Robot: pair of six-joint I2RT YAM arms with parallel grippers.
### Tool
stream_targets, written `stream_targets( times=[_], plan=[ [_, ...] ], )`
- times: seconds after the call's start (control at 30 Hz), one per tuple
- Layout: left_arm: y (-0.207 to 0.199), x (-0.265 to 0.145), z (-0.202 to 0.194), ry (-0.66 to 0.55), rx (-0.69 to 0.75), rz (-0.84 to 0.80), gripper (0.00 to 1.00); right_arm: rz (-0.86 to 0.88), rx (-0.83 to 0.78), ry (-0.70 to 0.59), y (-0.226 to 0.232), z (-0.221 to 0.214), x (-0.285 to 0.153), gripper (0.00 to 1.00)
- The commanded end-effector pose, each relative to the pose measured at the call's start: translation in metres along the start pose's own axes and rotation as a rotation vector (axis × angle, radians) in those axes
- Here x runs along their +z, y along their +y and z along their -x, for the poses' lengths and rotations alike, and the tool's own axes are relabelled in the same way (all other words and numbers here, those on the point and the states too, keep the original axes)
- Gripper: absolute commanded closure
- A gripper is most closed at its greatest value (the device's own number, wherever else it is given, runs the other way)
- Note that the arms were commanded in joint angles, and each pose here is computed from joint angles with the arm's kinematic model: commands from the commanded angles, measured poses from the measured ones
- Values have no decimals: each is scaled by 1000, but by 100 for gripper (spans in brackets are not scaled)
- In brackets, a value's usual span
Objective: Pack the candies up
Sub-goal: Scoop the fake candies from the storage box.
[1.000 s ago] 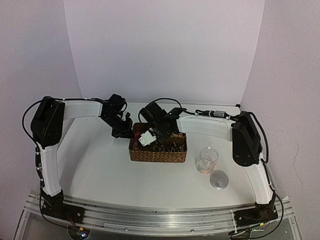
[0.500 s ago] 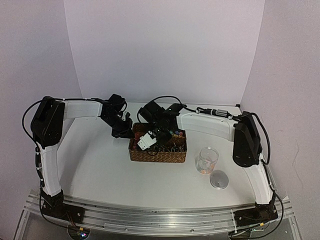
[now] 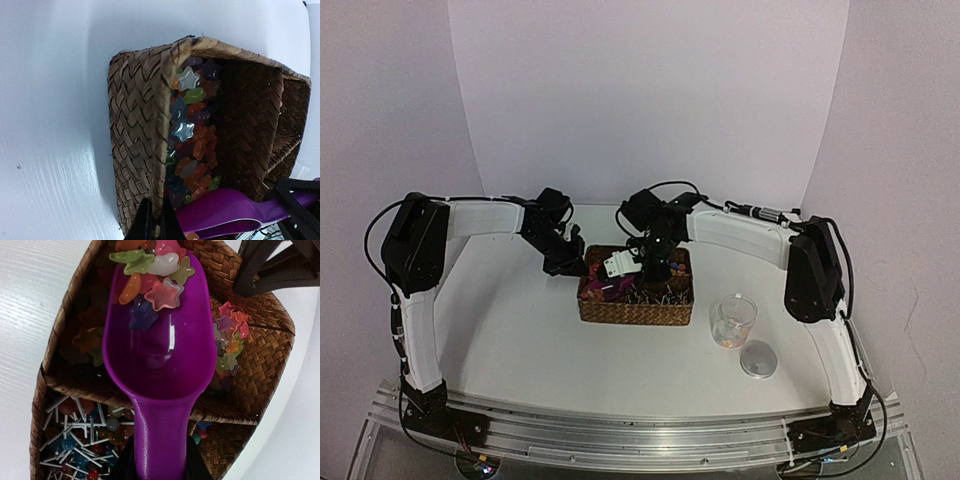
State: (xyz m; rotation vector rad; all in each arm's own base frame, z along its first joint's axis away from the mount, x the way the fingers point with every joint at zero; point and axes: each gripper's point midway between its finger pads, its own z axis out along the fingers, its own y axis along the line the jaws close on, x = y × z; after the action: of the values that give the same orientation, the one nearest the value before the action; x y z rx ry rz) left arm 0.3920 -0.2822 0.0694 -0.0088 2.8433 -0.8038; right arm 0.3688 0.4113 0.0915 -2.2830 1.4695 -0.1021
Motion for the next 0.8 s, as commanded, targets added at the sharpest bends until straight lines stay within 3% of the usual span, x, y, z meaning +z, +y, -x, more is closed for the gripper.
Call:
stream_targets(
  times=[0.0, 0.17, 0.77],
  plan=[
    [21, 2, 1, -13, -41, 70, 100, 5, 102, -151, -12, 19, -31, 100],
    [21, 2, 1, -12, -41, 69, 100, 0, 87, -83, -11, 6, -38, 100],
    [24, 3, -2, -7, -38, 74, 100, -37, 153, -19, -20, -19, -68, 100]
  ],
)
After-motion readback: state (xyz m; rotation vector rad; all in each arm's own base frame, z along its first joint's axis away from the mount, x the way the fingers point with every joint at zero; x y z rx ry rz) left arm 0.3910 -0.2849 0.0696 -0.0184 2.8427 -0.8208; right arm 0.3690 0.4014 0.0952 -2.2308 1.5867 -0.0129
